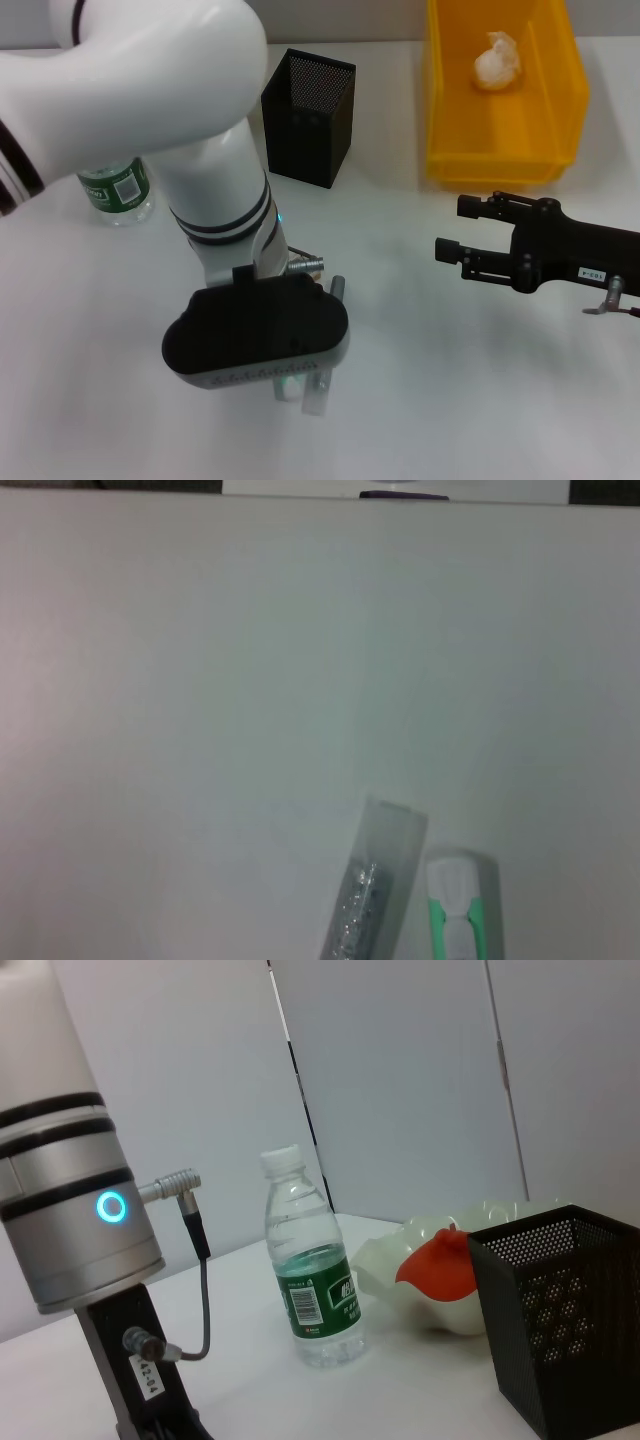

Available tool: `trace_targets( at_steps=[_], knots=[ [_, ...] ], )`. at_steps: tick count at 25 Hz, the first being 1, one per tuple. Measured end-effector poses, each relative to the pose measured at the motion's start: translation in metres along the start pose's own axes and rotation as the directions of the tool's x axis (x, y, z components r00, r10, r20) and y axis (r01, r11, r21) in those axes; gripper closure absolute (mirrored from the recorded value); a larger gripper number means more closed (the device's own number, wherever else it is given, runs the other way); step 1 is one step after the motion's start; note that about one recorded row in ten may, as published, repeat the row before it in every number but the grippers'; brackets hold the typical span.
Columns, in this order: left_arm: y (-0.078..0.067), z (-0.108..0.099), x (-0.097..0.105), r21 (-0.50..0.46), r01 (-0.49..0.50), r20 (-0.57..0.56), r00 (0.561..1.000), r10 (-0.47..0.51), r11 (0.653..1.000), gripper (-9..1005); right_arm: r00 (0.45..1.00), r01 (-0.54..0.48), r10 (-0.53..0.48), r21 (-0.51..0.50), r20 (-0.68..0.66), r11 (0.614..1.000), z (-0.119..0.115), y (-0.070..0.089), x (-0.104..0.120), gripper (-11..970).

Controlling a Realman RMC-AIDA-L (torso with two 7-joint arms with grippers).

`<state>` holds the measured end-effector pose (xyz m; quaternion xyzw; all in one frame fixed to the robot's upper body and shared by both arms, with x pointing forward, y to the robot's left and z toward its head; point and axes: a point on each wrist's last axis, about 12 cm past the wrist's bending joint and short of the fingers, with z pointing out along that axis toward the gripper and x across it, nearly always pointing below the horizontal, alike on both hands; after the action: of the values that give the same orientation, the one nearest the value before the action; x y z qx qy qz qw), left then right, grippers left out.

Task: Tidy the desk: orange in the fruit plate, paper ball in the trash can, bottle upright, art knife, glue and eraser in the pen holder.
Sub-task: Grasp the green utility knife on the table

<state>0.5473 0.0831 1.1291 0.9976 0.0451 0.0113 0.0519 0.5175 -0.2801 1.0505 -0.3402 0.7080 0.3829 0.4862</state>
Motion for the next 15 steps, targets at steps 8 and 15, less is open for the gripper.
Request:
trace_targets(
  at_steps=[8, 15],
  knots=[
    [0.0015, 0.0011, -0.0021, 0.004, 0.002, 0.002, 1.000, -0.002, 1.000, 407, 1.000, -0.002, 0.002, 0.008, -0.001, 1.000, -0.0034, 0.0015, 0.0037, 215],
    [0.0042, 0.0014, -0.0036, 0.010, 0.000, -0.005, 1.000, 0.000, 1.000, 455, 1.000, -0.001, 0.001, 0.006, 0.001, 1.000, -0.0044, 0.0022, 0.0042, 216]
  ],
)
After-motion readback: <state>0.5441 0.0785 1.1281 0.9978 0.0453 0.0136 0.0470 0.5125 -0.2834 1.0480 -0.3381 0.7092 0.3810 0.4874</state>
